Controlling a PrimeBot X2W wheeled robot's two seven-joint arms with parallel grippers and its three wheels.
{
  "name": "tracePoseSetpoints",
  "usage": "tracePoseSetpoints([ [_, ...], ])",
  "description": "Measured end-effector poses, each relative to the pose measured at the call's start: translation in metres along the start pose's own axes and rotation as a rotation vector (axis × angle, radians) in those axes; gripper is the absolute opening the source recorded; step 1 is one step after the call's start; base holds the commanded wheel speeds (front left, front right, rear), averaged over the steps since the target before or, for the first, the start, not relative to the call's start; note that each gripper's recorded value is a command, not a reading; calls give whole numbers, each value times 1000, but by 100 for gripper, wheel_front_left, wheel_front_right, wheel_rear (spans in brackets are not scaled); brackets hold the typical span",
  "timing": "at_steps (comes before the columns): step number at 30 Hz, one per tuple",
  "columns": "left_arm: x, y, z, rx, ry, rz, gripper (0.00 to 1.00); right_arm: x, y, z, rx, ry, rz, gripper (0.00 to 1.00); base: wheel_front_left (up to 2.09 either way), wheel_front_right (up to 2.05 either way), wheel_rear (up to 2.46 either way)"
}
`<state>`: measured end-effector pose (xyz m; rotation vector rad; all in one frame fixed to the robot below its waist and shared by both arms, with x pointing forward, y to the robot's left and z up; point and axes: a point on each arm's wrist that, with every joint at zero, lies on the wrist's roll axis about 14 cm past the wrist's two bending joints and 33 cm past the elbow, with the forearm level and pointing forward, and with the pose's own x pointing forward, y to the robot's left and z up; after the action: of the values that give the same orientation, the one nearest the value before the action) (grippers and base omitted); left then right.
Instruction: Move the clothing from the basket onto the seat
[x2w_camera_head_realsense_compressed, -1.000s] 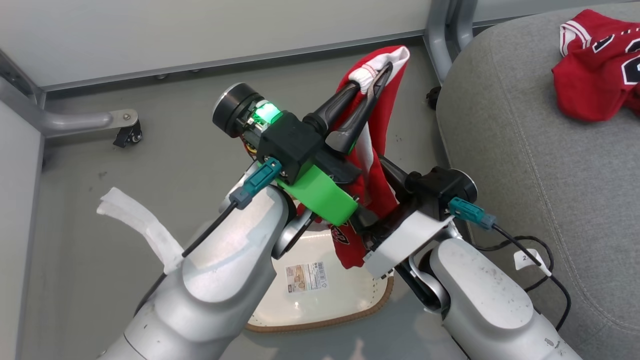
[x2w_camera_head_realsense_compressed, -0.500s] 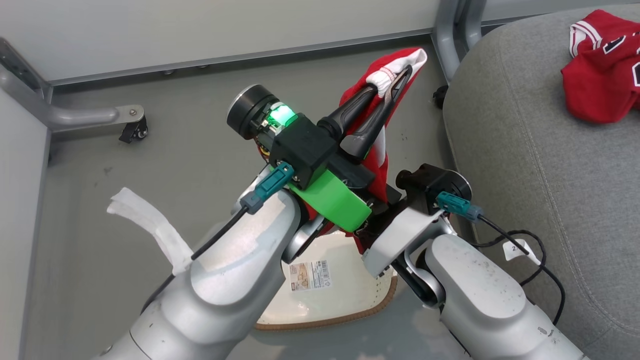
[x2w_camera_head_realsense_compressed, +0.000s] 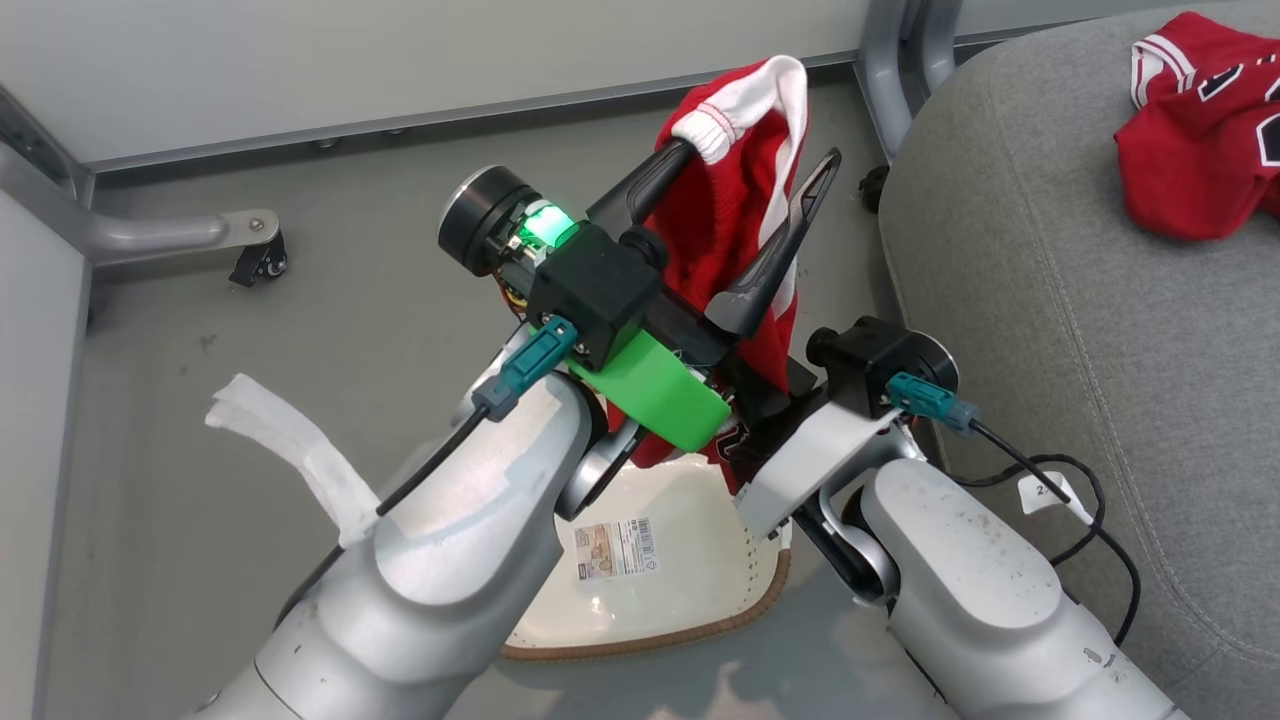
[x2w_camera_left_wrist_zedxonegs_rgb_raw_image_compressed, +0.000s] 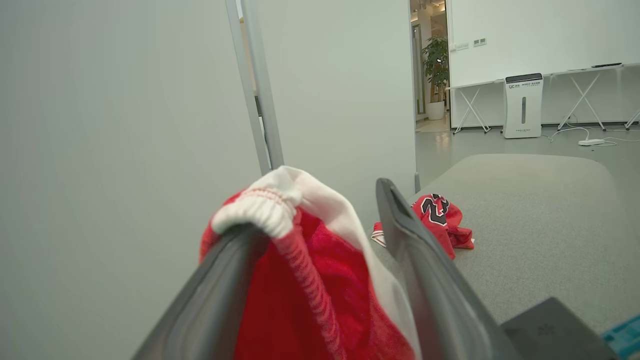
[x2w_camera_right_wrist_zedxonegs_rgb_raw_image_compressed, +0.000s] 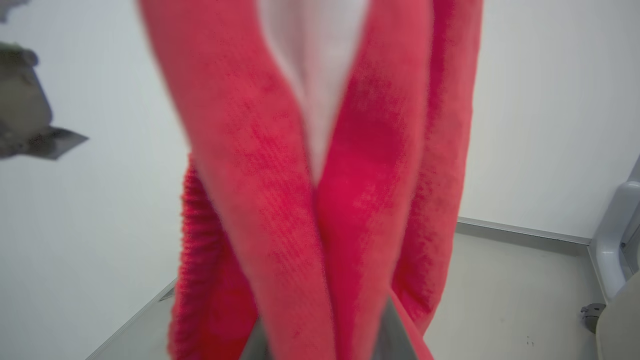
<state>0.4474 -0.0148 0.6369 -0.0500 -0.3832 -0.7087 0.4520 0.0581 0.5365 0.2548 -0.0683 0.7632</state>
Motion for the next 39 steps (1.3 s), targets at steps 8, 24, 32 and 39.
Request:
tracePoseSetpoints([
  [8,-7,-5,-18,-9,51,-9,100,1,-9,8,-3,-22,-26,0,0,0,0],
  [24,-24,-41,-54,-52,152,-89,100,-9,-78,44,-60,-111,-227,0,0,0,0],
  [32,-25,-46,-56,-60,154,-91,100,-31,-111,62,-146,-137,-340,0,0,0,0],
  [39,-29,-36,-62,-51,163,-63,100,-75,-139,68,-214,-134,-466,0,0,0,0],
])
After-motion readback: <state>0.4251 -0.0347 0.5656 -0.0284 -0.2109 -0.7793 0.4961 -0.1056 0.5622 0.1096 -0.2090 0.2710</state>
